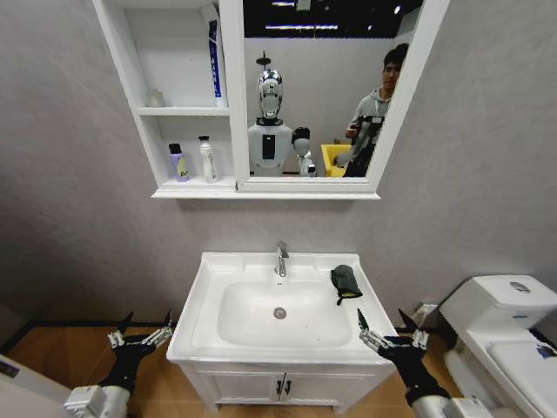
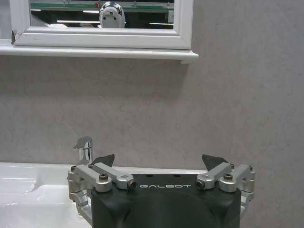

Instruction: Move facial cleanser and shampoo from washbasin to cabinet, then wipe washbasin with towel.

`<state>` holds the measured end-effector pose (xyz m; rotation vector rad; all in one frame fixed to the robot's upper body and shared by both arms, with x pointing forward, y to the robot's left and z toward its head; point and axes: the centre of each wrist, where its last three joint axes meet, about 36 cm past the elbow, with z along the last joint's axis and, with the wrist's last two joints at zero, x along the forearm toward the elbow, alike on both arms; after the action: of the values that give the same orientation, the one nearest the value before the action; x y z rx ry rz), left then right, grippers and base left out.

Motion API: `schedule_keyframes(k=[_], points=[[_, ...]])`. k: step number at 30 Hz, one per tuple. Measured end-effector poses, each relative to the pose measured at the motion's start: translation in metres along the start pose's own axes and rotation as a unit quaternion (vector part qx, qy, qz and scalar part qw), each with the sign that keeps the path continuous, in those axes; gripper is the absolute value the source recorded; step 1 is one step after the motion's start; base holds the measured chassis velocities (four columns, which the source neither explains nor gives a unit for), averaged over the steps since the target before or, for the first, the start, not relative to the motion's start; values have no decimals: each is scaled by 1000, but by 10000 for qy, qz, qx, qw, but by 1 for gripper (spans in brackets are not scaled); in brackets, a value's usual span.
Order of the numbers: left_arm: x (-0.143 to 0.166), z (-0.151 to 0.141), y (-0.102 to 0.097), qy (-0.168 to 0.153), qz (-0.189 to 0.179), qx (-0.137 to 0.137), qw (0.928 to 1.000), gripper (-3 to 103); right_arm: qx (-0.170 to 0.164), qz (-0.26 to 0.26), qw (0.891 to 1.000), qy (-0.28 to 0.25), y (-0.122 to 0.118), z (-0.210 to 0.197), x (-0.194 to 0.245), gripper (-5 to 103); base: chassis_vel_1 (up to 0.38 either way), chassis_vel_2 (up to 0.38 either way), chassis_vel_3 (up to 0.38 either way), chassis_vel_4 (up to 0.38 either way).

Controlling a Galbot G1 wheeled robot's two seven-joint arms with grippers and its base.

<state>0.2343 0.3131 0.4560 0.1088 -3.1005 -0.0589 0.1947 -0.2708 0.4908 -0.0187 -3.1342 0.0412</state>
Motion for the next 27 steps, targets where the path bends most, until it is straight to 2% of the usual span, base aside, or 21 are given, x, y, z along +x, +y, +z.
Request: schedule_keyframes(k=[27], points=[[0,0,0,-1,0,0,10000,100,-28,51,10000,42,2,3,1,100,8,-3,-5,9]])
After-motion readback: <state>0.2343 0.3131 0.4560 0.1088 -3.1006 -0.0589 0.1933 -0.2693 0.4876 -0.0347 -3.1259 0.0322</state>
